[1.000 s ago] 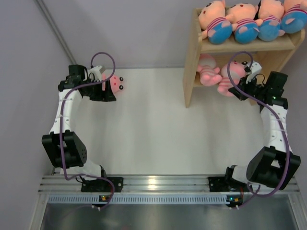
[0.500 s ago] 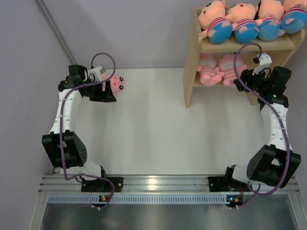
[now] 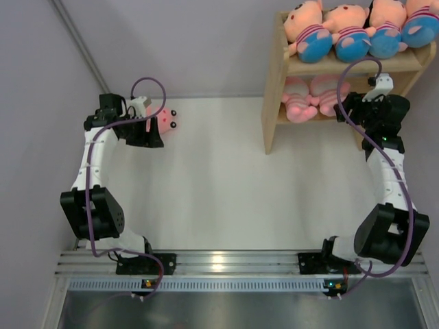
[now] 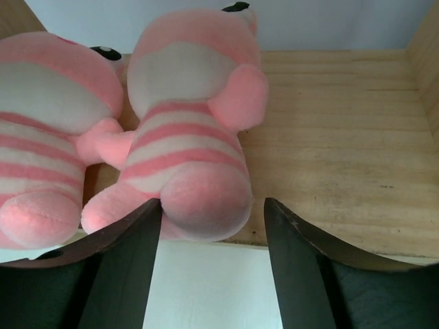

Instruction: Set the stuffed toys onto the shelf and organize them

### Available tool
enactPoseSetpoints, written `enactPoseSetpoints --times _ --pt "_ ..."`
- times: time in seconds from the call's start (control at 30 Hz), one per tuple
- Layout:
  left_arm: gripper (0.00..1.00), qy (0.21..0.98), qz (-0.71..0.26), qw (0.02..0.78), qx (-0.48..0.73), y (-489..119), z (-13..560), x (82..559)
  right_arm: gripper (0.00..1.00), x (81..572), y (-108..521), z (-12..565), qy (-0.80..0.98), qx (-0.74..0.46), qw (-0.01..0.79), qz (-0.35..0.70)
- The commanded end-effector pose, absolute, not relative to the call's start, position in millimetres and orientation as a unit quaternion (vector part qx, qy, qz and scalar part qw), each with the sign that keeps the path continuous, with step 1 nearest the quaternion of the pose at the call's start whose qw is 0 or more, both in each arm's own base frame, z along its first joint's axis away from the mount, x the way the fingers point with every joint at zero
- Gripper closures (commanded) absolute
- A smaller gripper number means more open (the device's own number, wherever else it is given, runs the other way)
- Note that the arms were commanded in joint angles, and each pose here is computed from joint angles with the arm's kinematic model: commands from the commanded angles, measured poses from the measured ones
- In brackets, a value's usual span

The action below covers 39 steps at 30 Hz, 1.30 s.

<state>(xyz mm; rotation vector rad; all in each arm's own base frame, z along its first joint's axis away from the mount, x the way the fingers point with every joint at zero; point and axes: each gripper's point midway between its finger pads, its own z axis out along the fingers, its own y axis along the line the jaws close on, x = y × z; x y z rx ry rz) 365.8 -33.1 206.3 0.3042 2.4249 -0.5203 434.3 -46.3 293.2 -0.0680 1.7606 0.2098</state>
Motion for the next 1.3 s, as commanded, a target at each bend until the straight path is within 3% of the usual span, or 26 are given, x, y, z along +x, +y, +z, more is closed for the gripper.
enactPoseSetpoints --times 0.0,0.17,0.27,0.53,0.67,0.97,1.07,1.1,1.13,1.27 --pt "0.25 0.94 -0.125 0.295 0.119 -9.7 186.8 375.6 0.37 440.6 -46.7 344.5 0.725 -0.024 0.685 0.066" --pt "0.26 0.946 -0.042 0.279 0.161 -6.7 169.2 408.0 0.16 419.0 -51.2 349.7 0.721 -0.013 0.692 0.027" --pt "0.26 0.938 0.011 0.294 0.182 -11.9 169.5 437.1 0.13 406.4 -51.3 357.3 0.714 -0.029 0.7 0.002" --pt "0.22 0.904 0.141 0.366 0.17 2.5 179.6 541.5 0.11 391.1 -45.5 372.3 0.702 -0.054 0.71 -0.014" --pt "0.19 0.904 0.214 0.334 0.158 24.2 140.9 576.5 0.11 387.2 -41.0 366.6 0.712 -0.058 0.699 -0.004" --pt "0.13 0.909 0.199 0.317 0.182 17.0 86.2 608.0 0.04 365.3 -15.9 382.3 0.7 -0.087 0.709 0.01" --pt "0.47 0.918 0.138 0.321 0.187 0.6 76.9 603.5 0.04 353.0 -3.8 393.5 0.683 -0.112 0.722 0.01" --pt "0.78 0.923 0.121 0.316 0.185 -2.3 70.4 598.4 0.04 346.1 -0.5 401.9 0.674 -0.118 0.73 0.009" --pt "0.99 0.923 0.115 0.319 0.181 -4.2 75.2 596.2 0.04 342.7 3.9 404.2 0.671 -0.122 0.731 0.011" --pt "1.0 0.935 0.064 0.324 0.133 -18.4 89.4 571.9 0.01 323.4 26.7 428.3 0.635 -0.167 0.754 0.025"
